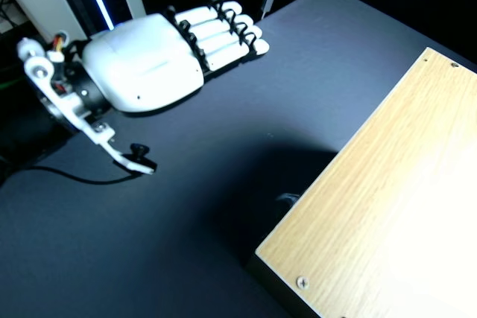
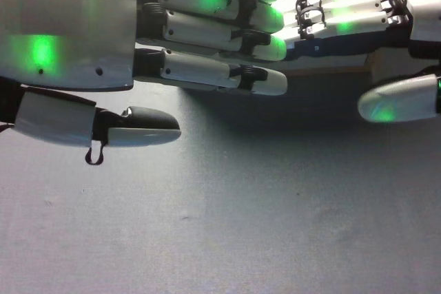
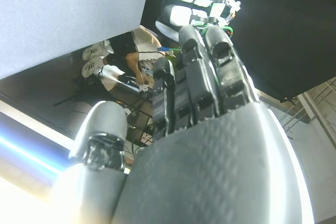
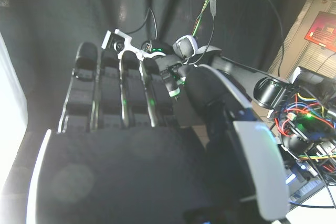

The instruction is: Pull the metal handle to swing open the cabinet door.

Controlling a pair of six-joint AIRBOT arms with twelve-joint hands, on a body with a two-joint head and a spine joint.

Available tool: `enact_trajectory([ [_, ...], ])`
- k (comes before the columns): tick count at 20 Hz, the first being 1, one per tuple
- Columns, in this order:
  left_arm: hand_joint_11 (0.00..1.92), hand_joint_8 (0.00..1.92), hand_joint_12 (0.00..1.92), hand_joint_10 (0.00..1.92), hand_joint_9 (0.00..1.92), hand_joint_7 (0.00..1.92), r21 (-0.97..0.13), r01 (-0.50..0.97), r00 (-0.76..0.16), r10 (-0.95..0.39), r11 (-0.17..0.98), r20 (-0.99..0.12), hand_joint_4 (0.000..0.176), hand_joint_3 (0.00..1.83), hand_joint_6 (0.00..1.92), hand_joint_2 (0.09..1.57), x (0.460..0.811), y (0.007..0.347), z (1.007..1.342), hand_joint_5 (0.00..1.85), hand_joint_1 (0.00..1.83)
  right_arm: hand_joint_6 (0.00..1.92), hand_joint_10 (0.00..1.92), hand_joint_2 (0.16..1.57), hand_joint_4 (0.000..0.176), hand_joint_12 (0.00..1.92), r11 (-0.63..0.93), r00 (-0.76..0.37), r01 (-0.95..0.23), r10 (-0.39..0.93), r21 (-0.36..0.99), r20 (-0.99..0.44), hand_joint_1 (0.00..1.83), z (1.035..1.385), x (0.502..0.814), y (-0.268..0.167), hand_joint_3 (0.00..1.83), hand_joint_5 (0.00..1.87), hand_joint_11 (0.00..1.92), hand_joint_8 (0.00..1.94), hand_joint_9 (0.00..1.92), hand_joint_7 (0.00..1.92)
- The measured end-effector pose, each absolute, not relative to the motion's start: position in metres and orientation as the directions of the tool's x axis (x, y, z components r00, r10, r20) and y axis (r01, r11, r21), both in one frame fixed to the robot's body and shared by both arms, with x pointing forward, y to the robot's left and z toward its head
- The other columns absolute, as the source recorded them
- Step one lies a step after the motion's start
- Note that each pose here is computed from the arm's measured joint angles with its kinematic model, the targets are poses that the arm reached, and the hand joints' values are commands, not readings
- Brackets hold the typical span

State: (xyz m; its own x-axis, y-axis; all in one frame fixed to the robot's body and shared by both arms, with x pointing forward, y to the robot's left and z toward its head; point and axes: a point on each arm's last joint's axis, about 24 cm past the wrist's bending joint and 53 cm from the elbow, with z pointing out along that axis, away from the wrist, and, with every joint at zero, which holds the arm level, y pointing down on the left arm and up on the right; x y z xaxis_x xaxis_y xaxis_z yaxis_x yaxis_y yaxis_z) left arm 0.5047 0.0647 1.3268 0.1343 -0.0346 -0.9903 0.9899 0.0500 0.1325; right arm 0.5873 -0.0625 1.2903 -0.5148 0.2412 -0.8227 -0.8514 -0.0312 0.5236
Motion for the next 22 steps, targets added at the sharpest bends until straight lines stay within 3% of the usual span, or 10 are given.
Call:
enact_trajectory([
  [13, 0.0, 0.0, 0.58, 0.0, 0.26, 0.3, 0.132, 0.99, 0.134, -0.035, 0.05, -0.99, 0.0, 0.01, 0.0, 1.56, 0.505, 0.065, 1.327, 0.3, 0.0, 0.0, 0.0, 1.51, 0.0, 0.47, -0.037, -0.509, -0.859, 0.163, 0.511, -0.845, 0.0, 1.274, 0.571, -0.054, 0.0, 0.14, 0.0, 0.0, 0.15, 0.17],
  [22, 0.0, 0.0, 0.59, 0.0, 0.26, 0.3, 0.133, 0.99, 0.134, -0.034, 0.051, -0.99, 0.0, 0.02, 0.0, 1.57, 0.505, 0.065, 1.327, 0.3, 0.0, 0.0, 0.0, 1.51, 0.0, 0.48, 0.046, -0.509, -0.85, 0.184, 0.525, -0.841, 0.0, 1.265, 0.597, -0.051, 0.0, 0.15, 0.0, 0.0, 0.15, 0.17],
])
